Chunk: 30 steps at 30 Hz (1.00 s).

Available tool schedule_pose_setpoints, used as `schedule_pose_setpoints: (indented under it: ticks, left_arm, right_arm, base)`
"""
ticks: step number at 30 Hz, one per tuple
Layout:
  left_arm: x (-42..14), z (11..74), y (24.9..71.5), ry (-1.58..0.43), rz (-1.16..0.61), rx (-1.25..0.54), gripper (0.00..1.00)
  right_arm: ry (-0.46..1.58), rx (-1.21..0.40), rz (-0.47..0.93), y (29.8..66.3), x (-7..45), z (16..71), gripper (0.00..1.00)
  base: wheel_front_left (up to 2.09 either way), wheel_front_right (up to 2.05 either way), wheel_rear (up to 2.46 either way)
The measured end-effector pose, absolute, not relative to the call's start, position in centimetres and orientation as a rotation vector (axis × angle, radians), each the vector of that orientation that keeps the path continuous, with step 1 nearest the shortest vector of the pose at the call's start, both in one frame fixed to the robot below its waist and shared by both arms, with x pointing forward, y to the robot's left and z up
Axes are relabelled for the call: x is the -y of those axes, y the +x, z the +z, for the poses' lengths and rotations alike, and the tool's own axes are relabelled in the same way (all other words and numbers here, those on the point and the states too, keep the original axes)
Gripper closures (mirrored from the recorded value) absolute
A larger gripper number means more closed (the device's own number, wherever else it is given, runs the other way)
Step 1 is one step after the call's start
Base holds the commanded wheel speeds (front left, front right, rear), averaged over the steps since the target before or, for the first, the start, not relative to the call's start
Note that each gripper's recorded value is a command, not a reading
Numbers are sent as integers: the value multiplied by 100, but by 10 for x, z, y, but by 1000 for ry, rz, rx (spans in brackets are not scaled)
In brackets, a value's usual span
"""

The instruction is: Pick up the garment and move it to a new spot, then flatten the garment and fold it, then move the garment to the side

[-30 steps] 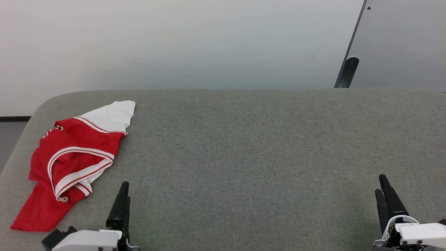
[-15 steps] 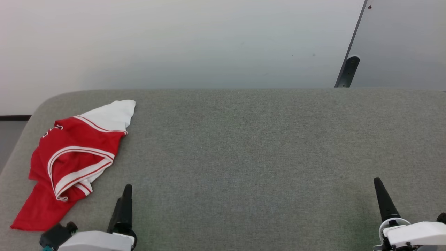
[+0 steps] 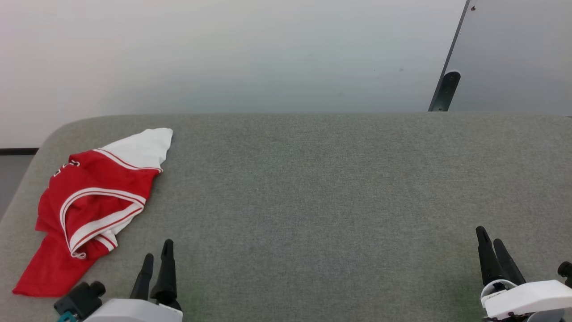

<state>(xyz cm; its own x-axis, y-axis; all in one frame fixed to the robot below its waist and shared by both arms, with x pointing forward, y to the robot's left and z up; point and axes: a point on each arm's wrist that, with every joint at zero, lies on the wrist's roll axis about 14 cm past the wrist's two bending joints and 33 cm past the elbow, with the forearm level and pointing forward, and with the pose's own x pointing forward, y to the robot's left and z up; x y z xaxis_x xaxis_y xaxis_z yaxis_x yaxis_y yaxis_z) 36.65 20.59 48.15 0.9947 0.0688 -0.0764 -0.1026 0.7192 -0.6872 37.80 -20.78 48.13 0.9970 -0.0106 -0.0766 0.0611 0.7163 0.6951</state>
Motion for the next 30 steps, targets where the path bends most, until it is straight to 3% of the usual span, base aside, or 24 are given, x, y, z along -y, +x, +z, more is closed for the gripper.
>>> schedule_pose_setpoints:
  ticks: [30]
  left_arm:
    - [-203, 489, 362, -407, 54, -5, 0]
  right_arm:
    - [394, -16, 20, 376, 208, 497, 0]
  base:
    - [0, 0, 0]
